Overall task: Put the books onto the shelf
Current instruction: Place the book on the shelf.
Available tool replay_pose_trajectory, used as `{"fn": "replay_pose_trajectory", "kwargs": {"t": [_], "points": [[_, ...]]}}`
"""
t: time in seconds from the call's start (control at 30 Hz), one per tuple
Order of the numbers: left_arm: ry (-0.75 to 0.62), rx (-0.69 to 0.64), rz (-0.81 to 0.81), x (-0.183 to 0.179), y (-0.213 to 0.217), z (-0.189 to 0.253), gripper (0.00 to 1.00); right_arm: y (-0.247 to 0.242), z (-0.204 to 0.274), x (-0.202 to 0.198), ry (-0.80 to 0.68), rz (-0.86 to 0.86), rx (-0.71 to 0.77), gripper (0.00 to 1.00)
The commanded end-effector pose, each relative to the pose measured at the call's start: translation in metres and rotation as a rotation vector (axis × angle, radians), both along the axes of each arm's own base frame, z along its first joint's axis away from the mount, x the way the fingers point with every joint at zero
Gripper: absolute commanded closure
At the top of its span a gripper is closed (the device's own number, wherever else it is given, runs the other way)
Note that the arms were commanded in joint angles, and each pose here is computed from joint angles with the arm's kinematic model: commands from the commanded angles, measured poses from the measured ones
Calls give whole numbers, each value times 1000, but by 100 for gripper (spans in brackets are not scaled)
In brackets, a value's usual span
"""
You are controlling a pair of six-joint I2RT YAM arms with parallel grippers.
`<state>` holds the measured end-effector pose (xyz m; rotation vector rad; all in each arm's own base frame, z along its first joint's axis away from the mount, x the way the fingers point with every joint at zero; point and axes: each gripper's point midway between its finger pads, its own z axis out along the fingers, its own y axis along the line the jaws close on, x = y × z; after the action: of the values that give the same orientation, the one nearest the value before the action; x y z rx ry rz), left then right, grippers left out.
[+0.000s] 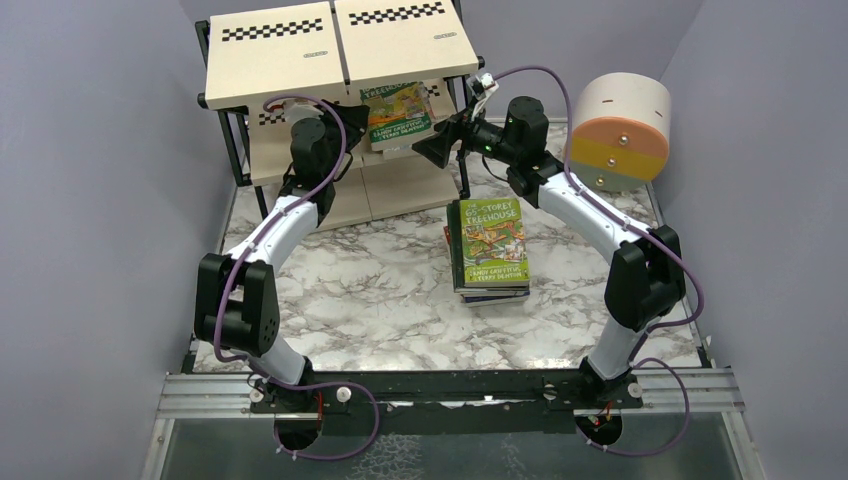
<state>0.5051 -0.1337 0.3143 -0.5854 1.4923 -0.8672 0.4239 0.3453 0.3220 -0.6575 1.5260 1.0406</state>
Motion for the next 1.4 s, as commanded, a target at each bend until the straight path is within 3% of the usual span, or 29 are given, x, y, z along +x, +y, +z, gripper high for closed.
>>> {"fn": "replay_pose_trajectory", "kwargs": {"t": [0.0, 0.97, 1.37], "points": [[-13, 10, 12, 6, 5, 1, 80, 6, 8, 0, -34, 27, 4, 12], [10, -11, -51, 25, -11, -10, 82, 3, 6, 2, -39, 9, -9, 12], [11, -18, -58, 24, -16, -10, 83, -14, 11, 13, -44, -132, 6, 11]]}}
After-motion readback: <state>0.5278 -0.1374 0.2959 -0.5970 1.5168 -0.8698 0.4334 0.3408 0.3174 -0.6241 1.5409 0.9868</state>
